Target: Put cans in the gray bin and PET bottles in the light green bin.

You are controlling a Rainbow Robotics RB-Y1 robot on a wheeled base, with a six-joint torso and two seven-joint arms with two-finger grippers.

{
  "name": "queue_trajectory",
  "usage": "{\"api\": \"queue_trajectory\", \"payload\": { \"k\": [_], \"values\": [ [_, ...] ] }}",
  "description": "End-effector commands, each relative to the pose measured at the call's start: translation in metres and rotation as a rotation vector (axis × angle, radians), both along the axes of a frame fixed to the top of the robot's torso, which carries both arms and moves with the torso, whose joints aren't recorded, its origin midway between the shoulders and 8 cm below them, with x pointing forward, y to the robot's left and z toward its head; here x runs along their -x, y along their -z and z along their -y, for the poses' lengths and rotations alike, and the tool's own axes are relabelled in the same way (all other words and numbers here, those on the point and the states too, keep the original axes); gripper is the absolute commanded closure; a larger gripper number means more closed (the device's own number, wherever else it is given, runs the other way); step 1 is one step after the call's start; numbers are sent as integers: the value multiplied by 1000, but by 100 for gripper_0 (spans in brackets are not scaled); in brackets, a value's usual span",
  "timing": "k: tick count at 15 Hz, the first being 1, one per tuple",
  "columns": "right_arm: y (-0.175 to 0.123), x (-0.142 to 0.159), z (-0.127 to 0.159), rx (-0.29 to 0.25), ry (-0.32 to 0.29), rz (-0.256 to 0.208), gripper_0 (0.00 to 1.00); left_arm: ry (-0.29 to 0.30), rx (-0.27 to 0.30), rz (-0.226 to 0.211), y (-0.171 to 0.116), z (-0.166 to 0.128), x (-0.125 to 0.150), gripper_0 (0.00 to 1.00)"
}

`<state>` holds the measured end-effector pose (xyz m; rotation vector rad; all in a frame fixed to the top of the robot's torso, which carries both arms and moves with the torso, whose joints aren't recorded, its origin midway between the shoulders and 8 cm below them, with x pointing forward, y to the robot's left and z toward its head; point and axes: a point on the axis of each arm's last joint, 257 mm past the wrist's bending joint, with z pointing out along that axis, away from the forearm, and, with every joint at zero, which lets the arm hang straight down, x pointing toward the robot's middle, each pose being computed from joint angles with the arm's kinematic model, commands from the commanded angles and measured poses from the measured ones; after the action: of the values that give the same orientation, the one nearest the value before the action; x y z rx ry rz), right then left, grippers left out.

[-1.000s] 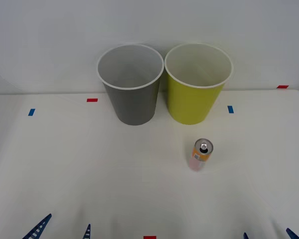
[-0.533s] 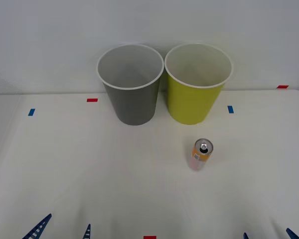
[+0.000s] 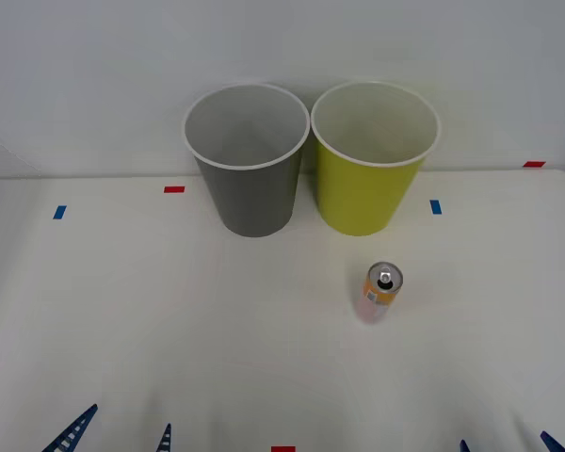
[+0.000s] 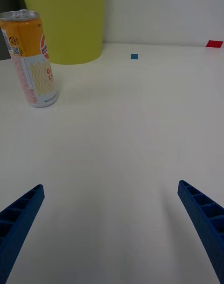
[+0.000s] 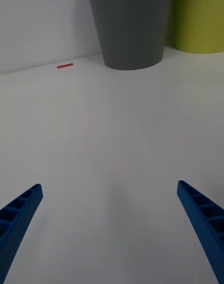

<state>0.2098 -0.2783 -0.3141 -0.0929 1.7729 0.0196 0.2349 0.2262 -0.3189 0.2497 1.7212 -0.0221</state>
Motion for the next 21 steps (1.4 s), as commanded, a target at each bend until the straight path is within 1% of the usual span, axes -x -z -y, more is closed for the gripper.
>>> {"api": "queue_trajectory", "payload": {
  "k": [1,4,5,6,8,9,10,11,12,14,15,17,19,21],
  "values": [
    [0,0,0,0,0,0,0,0,0,0,0,0,0,0],
    [0,0,0,0,0,0,0,0,0,0,0,0,0,0],
    [17,4,-2,-7,8,-36,0,0,0,0,0,0,0,0],
    [12,2,-7,-1,-5,-4,0,0,0,0,0,0,0,0],
    [-5,-4,-28,-9,-55,72,0,0,0,0,0,0,0,0],
    [-13,-12,-38,20,-88,113,0,0,0,0,0,0,0,0],
    [-17,-19,-47,46,-114,137,0,0,0,0,0,0,0,0],
    [-22,-28,-59,56,-143,164,0,0,0,0,0,0,0,0],
    [-26,-34,-68,58,-160,182,0,0,0,0,0,0,0,0],
    [-27,-47,-90,29,-204,208,0,0,0,0,0,0,0,0],
    [-25,-54,-96,24,-218,216,0,0,0,0,0,0,0,0],
    [-32,-79,-113,12,-253,268,0,0,0,0,0,0,0,0],
    [-38,-99,-128,8,-284,277,0,0,0,0,0,0,0,0],
    [-41,-119,-139,9,-295,275,0,0,0,0,0,0,0,0]
  ]
}}
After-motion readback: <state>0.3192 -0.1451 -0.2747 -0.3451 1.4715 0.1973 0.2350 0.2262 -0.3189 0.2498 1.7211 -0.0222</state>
